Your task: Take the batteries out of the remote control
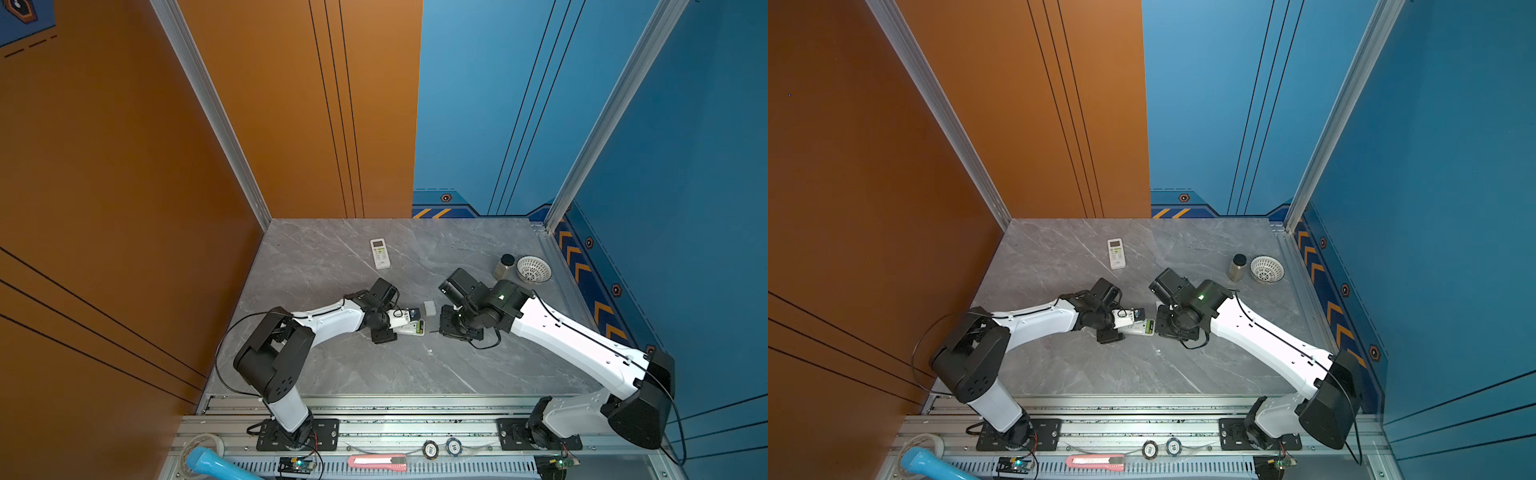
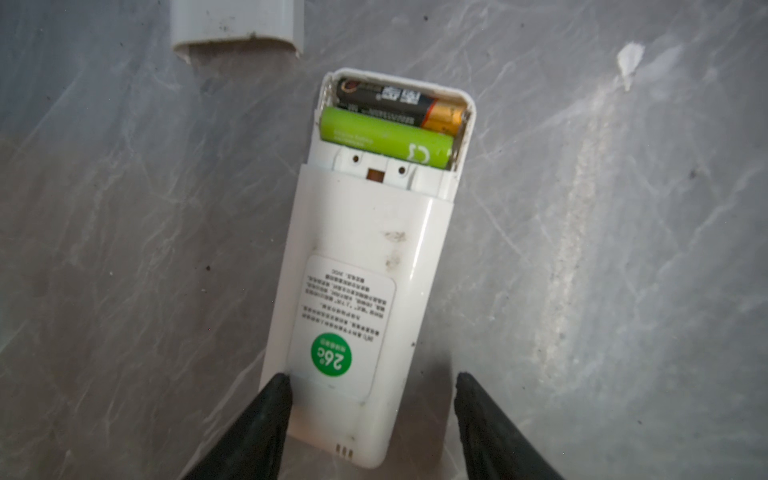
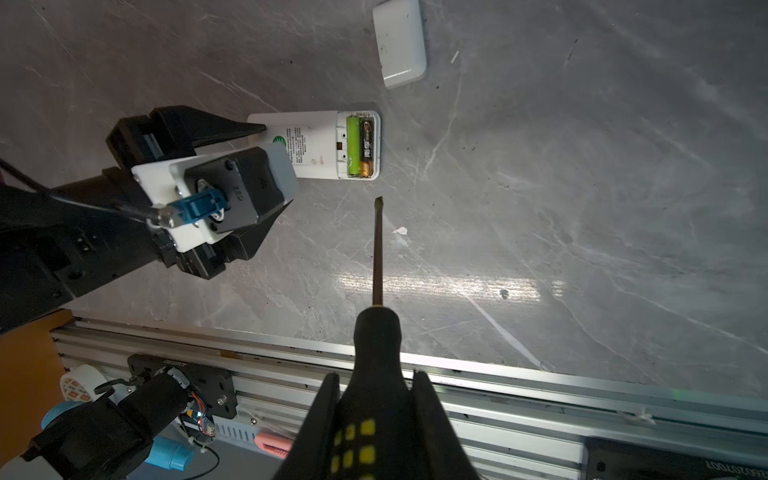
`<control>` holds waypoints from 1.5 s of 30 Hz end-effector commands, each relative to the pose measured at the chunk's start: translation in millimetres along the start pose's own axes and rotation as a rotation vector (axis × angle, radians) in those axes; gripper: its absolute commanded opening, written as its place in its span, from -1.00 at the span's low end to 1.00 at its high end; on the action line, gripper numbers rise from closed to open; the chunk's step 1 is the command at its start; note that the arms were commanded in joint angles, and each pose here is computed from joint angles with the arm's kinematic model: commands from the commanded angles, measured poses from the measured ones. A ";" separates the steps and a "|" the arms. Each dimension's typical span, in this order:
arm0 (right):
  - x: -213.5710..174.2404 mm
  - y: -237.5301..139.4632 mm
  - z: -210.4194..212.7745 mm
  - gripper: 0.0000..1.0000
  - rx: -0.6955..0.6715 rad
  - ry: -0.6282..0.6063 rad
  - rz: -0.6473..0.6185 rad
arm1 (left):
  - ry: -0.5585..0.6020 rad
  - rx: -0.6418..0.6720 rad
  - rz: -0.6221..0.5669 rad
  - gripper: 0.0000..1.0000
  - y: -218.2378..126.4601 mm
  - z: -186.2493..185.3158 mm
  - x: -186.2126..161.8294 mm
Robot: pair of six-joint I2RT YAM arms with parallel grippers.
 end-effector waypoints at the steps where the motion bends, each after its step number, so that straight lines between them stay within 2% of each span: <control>1: 6.7 0.3 7.9 -1.00 0.010 0.008 -0.028 | -0.021 -0.050 0.042 0.21 3.9 -15.5 -11.4; 7: 8.1 7.5 3.8 -1.00 -0.017 0.016 -0.025 | -0.017 -0.092 0.033 -0.22 8.8 -30.5 -8.9; 10: 10.1 9.0 1.4 -1.00 -0.022 0.021 -0.027 | -0.013 -0.106 0.015 -0.26 5.7 -36.6 -8.7; 11: 10.9 9.7 1.3 -1.00 -0.022 0.024 -0.026 | -0.018 -0.116 0.012 -0.18 4.4 -37.9 -9.8; 13: 12.8 9.0 2.3 -1.00 -0.017 0.022 -0.029 | -0.043 -0.131 0.013 0.20 3.8 -38.5 -12.9; 15: 14.9 8.3 5.0 -1.00 -0.009 0.019 -0.038 | -0.060 -0.118 0.013 0.41 3.9 -34.4 -13.2; 17: 16.1 7.1 7.3 -1.00 -0.002 0.018 -0.042 | -0.057 -0.109 0.023 0.50 4.8 -29.5 -14.3; 23: 15.7 2.1 11.1 -1.00 0.013 -0.006 -0.054 | -0.086 -0.094 0.051 0.58 -1.3 -2.1 -8.9; 27: 14.0 -1.0 9.4 -1.00 0.021 -0.017 -0.059 | -0.064 -0.077 0.028 0.88 -6.7 15.4 -1.7; 31: 11.7 -1.9 3.8 -1.00 0.026 -0.018 -0.059 | -0.068 -0.116 0.022 0.96 -3.0 19.3 0.1; 36: 10.6 -4.8 -4.7 -1.00 0.037 -0.008 -0.064 | -0.050 -0.177 0.017 0.94 0.7 9.2 5.2; 41: 13.2 -10.4 -9.4 -1.00 0.072 0.018 -0.074 | -0.039 -0.237 0.061 0.79 8.5 -12.1 -2.4; 45: 15.2 -14.0 -9.6 -1.00 0.085 0.015 -0.079 | -0.043 -0.265 0.087 0.51 10.6 -20.4 -2.6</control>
Point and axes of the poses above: each gripper's point midway between its finger pads, its own y axis out along the fingers, its own z axis along the line the jaws close on, x = y × z, the point moved 2 cm from there along -y, back along the fingers, and after that the axes turned 6 degrees about y, right-handed, at the moved point
